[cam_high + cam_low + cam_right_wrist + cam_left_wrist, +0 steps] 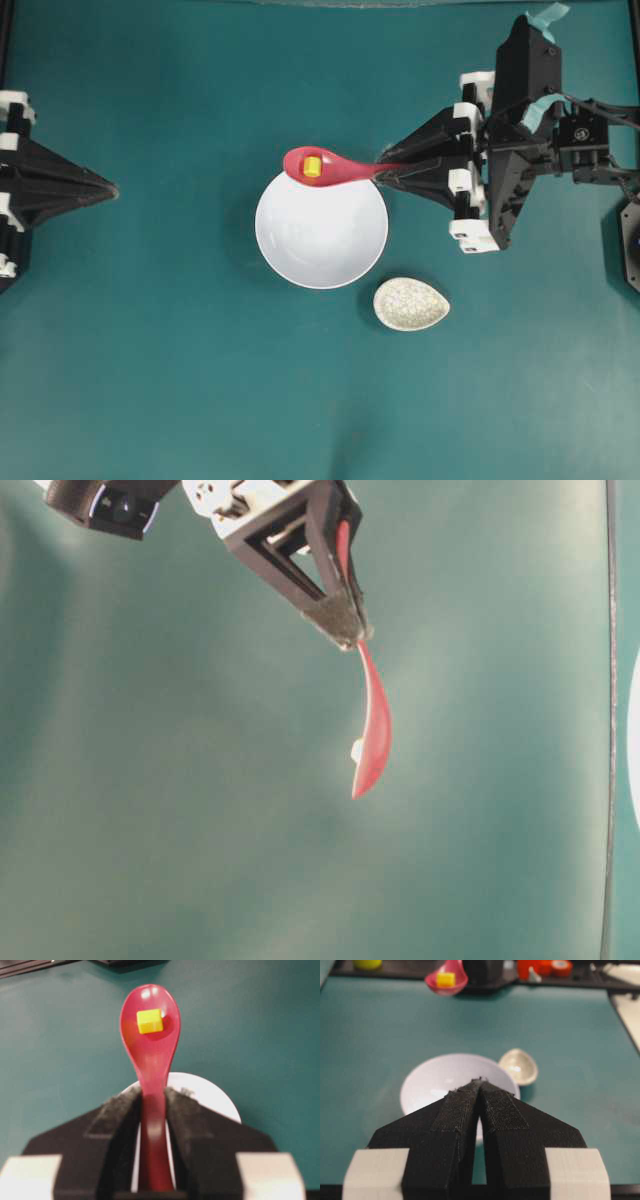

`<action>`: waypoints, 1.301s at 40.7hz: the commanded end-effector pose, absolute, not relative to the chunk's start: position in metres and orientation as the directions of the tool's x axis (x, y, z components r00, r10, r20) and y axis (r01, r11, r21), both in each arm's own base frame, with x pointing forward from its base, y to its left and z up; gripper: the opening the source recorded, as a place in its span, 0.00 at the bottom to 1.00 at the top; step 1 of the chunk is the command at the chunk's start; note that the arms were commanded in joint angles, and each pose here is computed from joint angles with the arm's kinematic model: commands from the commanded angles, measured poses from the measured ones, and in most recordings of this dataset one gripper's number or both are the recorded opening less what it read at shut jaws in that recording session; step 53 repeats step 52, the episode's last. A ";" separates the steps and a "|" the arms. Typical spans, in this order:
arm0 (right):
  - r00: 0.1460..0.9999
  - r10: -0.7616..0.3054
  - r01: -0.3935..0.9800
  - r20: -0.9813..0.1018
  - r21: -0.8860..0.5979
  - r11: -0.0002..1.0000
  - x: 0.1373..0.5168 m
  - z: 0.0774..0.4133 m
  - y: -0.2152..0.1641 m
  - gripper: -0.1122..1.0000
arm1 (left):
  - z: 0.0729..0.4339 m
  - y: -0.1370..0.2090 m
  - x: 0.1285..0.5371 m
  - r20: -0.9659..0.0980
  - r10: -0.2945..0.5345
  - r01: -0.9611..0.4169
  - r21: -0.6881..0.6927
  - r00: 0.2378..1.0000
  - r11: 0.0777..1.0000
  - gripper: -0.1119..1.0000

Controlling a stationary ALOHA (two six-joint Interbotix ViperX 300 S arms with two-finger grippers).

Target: Scoop the yellow hexagonal prism block from the bowl with a spoon using the right arm.

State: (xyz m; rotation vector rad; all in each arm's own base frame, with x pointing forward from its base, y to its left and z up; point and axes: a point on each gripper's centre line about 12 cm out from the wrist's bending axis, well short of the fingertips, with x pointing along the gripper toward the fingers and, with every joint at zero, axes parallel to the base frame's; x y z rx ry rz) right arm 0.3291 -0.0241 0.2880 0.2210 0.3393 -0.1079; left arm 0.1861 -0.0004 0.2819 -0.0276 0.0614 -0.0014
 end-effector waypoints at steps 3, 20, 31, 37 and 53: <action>0.951 -0.072 0.135 -0.302 0.195 0.971 0.330 0.303 -0.025 0.31 | 0.298 0.000 0.185 -0.012 -0.002 0.002 -0.029 1.000 1.000 0.09; 0.953 -0.072 0.132 -0.293 0.190 0.973 0.331 0.305 -0.025 0.31 | 0.298 0.000 0.185 -0.012 -0.002 0.002 -0.029 1.000 1.000 0.09; 0.954 -0.073 0.132 -0.290 0.190 0.973 0.331 0.307 -0.025 0.31 | 0.298 0.000 0.185 -0.017 -0.002 0.002 -0.029 1.000 1.000 0.09; 0.955 -0.077 0.136 -0.287 0.190 0.972 0.331 0.308 -0.027 0.31 | 0.296 0.000 0.185 -0.031 -0.002 0.001 -0.028 1.000 1.000 0.09; 0.956 -0.079 0.136 -0.281 0.190 0.972 0.332 0.310 -0.027 0.31 | 0.293 0.000 0.186 -0.044 -0.002 0.001 -0.029 0.999 1.000 0.09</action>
